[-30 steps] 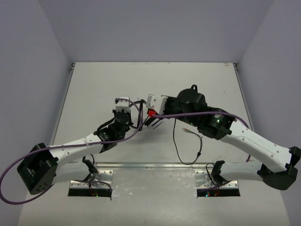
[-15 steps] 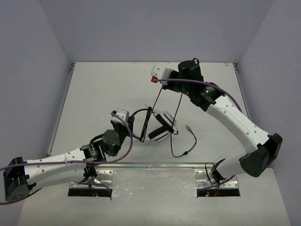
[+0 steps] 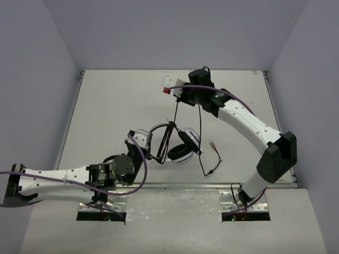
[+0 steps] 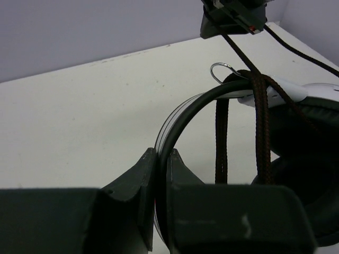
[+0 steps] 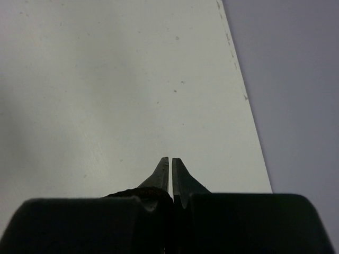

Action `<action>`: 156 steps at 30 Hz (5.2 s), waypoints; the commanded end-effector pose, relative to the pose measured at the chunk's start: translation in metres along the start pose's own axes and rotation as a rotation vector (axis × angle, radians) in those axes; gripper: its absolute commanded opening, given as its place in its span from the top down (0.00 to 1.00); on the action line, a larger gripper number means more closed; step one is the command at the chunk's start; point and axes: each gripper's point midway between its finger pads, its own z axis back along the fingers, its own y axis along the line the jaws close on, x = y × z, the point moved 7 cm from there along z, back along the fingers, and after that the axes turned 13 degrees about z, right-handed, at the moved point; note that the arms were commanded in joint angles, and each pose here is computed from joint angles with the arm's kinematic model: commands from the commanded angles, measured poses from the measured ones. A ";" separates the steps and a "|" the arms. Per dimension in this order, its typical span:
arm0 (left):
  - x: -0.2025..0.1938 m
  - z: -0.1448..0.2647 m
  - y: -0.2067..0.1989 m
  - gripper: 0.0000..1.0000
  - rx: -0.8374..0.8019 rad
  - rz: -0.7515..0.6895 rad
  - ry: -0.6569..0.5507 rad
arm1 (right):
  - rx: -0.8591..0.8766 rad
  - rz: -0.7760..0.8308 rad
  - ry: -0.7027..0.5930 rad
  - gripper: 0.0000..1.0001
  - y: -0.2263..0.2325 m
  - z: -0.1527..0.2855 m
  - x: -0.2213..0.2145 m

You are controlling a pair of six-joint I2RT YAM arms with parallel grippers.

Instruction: Wrap the headphones

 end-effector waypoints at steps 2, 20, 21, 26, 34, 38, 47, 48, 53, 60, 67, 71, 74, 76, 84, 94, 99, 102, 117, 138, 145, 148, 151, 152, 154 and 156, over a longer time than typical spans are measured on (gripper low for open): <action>0.044 0.014 -0.017 1.00 -0.080 0.135 -0.079 | -0.160 -0.119 -0.033 0.98 -0.031 0.005 -0.016; 0.152 0.033 -0.016 0.99 -0.275 0.419 -0.307 | 0.302 -0.569 -0.618 0.85 0.036 -0.004 0.007; 0.154 0.033 -0.016 1.00 -0.266 0.431 -0.315 | 0.325 -0.620 -0.635 0.84 0.040 0.000 0.010; 0.168 0.028 -0.016 1.00 -0.195 0.391 -0.351 | 0.376 -0.693 -0.622 0.84 0.066 -0.007 0.000; 0.198 0.033 0.002 1.00 -0.120 0.469 -0.461 | 0.432 -0.738 -0.575 0.88 0.116 -0.024 -0.012; 0.213 0.036 0.008 1.00 -0.099 0.497 -0.507 | 0.454 -0.758 -0.566 0.88 0.132 -0.030 -0.015; 0.227 0.036 0.015 1.00 -0.030 0.390 -0.548 | 0.479 -0.740 -0.570 0.85 0.123 -0.024 -0.007; 0.227 0.037 0.017 1.00 -0.025 0.379 -0.548 | 0.502 -0.736 -0.588 0.83 0.122 -0.021 -0.004; 0.223 0.037 0.023 1.00 -0.018 0.246 -0.533 | 0.535 -0.709 -0.618 0.81 0.110 0.001 0.009; 0.212 0.036 0.042 1.00 0.078 0.283 -0.536 | 0.498 -0.674 -0.582 0.99 0.100 0.004 0.010; 0.213 0.031 0.044 1.00 0.096 0.518 -0.545 | 0.482 -0.663 -0.577 0.98 0.116 0.001 0.012; 0.219 0.031 0.034 1.00 0.001 0.657 -0.536 | 0.474 -0.662 -0.602 0.98 0.122 -0.003 0.021; 0.222 0.029 0.024 1.00 -0.047 0.742 -0.520 | 0.475 -0.656 -0.610 0.98 0.127 -0.006 0.030; 0.222 0.028 0.019 1.00 -0.064 0.799 -0.518 | 0.467 -0.661 -0.632 0.98 0.127 -0.007 0.037; 0.221 0.004 0.018 1.00 0.100 0.853 -0.563 | 0.423 -0.626 -0.865 0.82 0.158 0.023 0.087; 0.244 -0.084 0.004 1.00 0.226 0.672 -0.569 | 0.493 -0.612 -0.914 0.93 0.207 0.037 0.101; 0.244 -0.126 0.035 1.00 0.323 0.594 -0.566 | 0.512 -0.532 -0.844 0.92 0.229 0.045 0.105; 0.232 -0.150 0.055 1.00 0.368 0.532 -0.540 | 0.495 -0.467 -0.804 0.98 0.242 0.054 0.109; 0.073 -0.162 0.131 1.00 0.546 0.395 -0.298 | 0.274 -0.152 -0.564 0.99 0.190 0.104 0.120; 0.027 -0.128 0.149 1.00 0.806 0.438 -0.210 | 0.278 -0.035 -0.605 0.99 0.143 0.170 0.132; 0.047 -0.147 0.145 1.00 0.835 0.449 -0.270 | 0.417 -0.090 -0.801 0.99 0.162 0.174 0.158; 0.042 -0.146 0.146 1.00 0.856 0.464 -0.286 | 0.411 -0.092 -0.824 0.99 0.153 0.176 0.171; 0.045 -0.149 0.148 1.00 0.899 0.479 -0.303 | 0.434 -0.062 -0.816 0.99 0.155 0.174 0.174; 0.038 -0.146 0.152 1.00 0.927 0.461 -0.278 | 0.446 -0.061 -0.801 0.99 0.159 0.172 0.170; 0.043 -0.149 0.154 1.00 0.961 0.468 -0.270 | 0.467 -0.059 -0.771 0.99 0.174 0.166 0.156; 0.052 -0.152 0.157 1.00 0.969 0.482 -0.279 | 0.488 -0.067 -0.762 0.99 0.186 0.163 0.146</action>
